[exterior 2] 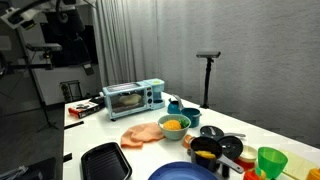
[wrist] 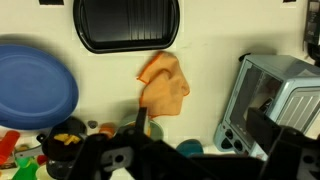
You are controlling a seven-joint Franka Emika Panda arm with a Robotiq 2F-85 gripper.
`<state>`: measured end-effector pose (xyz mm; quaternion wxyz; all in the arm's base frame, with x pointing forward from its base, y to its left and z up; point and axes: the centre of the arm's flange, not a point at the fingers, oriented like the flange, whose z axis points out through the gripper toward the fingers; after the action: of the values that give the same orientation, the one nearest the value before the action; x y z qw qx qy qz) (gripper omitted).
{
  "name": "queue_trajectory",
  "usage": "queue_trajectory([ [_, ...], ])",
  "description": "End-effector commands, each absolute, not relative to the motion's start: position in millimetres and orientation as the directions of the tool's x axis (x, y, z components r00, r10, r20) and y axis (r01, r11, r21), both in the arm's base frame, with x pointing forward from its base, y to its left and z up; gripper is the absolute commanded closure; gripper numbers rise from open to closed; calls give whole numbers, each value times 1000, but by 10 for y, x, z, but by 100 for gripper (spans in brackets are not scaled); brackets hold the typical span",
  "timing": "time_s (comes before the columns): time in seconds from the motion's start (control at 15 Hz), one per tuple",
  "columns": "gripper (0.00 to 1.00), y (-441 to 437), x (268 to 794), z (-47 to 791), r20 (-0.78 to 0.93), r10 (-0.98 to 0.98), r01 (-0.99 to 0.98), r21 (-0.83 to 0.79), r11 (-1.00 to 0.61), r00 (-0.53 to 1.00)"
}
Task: Use the orange cloth to wipe the blue plate
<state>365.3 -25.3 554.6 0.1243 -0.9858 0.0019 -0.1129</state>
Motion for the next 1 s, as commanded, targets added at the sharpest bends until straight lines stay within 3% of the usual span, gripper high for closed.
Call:
queue_trajectory([
  [0.0, 0, -253, 3653, 5546, 222, -32, 24, -245, -969, 974],
  [0.33, 0, 33, 4141, 5353, 318, -39, 24, -190, -982, 947],
  [0.93, 0, 736, 5147, 4210, 204, 23, 27, -21, -999, 979],
])
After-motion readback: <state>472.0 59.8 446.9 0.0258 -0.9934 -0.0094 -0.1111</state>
